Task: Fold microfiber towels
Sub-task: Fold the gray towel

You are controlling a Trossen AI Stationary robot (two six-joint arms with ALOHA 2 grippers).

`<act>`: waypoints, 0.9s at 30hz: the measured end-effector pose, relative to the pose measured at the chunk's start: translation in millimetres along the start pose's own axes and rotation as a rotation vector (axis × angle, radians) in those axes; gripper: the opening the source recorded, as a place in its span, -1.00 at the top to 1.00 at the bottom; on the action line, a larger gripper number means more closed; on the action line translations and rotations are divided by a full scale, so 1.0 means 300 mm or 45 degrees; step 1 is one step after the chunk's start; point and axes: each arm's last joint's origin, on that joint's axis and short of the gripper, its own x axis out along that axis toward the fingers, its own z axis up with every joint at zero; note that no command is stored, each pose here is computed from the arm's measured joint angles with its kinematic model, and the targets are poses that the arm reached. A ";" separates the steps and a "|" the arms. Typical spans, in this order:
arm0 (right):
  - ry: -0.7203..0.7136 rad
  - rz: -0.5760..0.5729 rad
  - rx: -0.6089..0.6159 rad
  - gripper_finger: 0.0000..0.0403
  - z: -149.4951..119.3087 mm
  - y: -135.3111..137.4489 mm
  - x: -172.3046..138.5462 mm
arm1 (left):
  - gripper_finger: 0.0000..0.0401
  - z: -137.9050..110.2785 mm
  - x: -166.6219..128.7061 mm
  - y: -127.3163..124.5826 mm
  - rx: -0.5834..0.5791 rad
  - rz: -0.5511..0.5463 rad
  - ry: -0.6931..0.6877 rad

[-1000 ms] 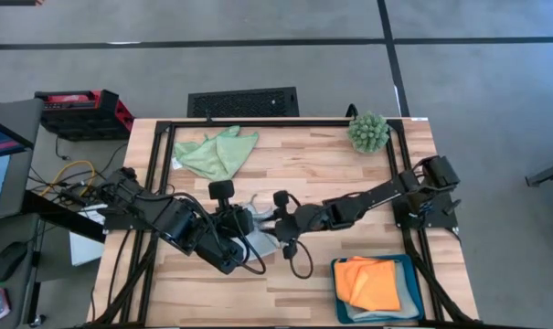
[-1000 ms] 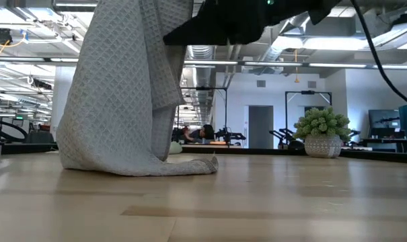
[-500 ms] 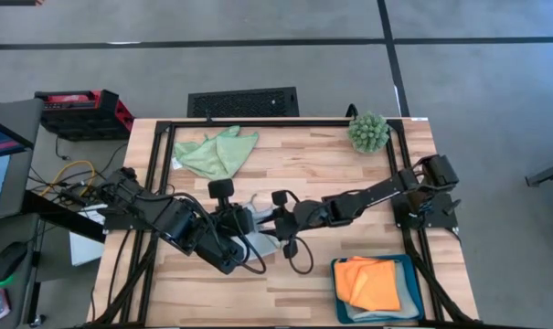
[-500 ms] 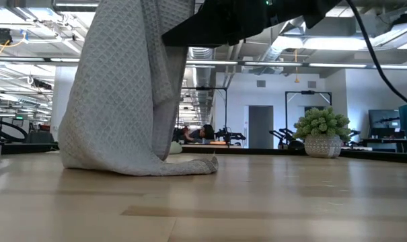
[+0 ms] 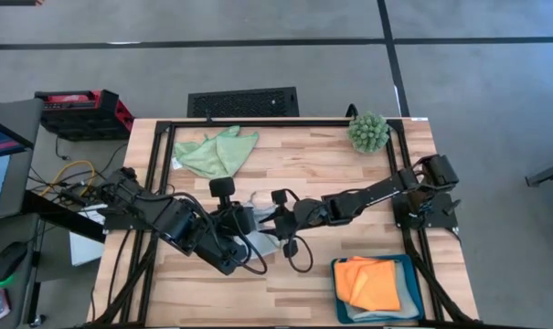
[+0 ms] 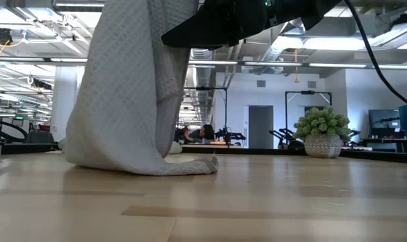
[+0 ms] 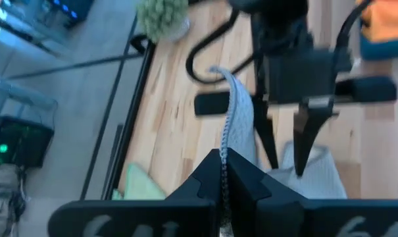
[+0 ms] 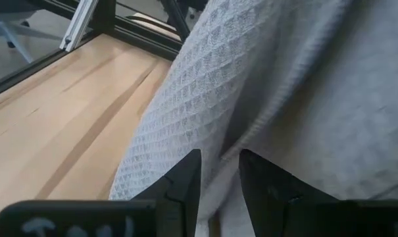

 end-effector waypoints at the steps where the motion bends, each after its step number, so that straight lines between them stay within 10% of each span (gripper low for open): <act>1: 0.002 0.001 0.009 0.37 0.000 0.001 0.000 | 1.00 0.005 0.000 -0.002 0.007 -0.009 -0.014; 13: 0.080 -0.009 0.091 0.40 -0.018 0.007 0.000 | 1.00 0.019 -0.001 -0.006 0.027 0.002 -0.065; 27: 0.201 0.036 0.075 0.94 -0.017 0.076 -0.027 | 1.00 0.003 0.001 0.002 -0.066 0.026 -0.018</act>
